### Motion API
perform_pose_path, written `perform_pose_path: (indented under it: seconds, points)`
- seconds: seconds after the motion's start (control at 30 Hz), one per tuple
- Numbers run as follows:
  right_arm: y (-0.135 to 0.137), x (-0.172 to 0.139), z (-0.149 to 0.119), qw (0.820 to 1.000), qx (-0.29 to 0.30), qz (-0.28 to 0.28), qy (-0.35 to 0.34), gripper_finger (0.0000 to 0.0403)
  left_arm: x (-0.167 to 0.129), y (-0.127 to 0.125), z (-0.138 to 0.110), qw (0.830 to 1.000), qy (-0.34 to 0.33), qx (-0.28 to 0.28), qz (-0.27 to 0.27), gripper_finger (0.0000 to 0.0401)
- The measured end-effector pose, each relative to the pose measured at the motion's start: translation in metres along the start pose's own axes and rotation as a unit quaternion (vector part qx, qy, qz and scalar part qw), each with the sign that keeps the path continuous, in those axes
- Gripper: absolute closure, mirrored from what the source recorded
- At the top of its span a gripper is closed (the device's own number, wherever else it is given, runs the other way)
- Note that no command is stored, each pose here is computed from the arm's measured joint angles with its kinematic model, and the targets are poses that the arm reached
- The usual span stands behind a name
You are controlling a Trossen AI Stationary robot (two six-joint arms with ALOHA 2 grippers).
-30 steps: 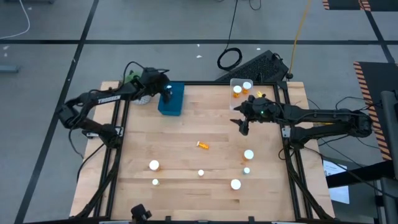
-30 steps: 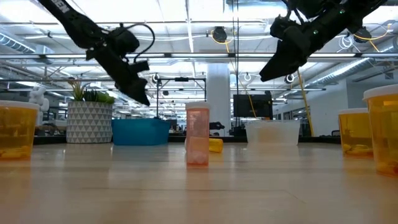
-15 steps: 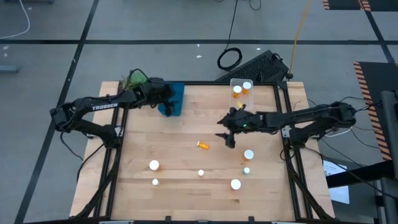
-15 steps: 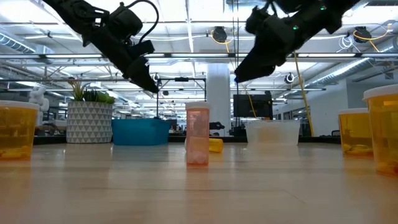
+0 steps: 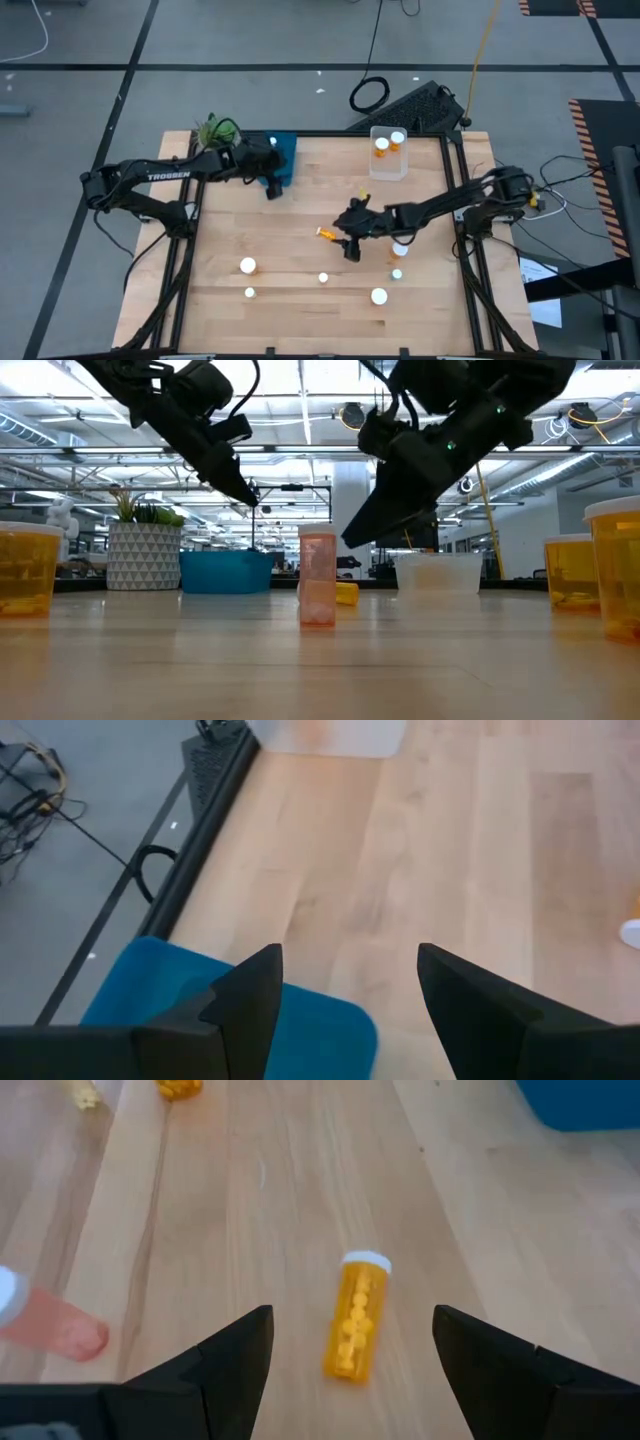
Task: Pick and place medicine bottles into bin by pill shape (circle, oval)
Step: Put the orange bottled tablets into the blue bin
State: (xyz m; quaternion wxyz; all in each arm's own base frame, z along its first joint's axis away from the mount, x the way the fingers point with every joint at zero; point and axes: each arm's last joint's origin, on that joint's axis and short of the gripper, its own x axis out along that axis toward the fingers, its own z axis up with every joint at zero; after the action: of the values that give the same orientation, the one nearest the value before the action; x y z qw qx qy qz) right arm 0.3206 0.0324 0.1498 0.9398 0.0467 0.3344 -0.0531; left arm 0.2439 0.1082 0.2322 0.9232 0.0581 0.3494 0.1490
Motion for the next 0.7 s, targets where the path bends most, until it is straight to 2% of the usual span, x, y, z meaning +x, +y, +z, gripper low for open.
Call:
perform_pose_path:
  seconds: [0.23,0.4,0.7]
  points:
    - [0.004,0.019,-0.014,1.000,0.011,0.001,0.012,0.0138,0.000,-0.009,0.002,1.000,-0.002,0.014,-0.013,0.0164]
    - [0.006,0.028,-0.024,1.000,0.001,-0.007,0.029,0.0159,0.000,-0.010,0.002,1.000,-0.003,0.016,-0.014,0.0164]
    - [0.005,0.030,-0.025,0.999,-0.012,-0.015,0.030,0.0198,0.000,-0.010,0.002,1.000,-0.003,0.022,-0.014,0.0164]
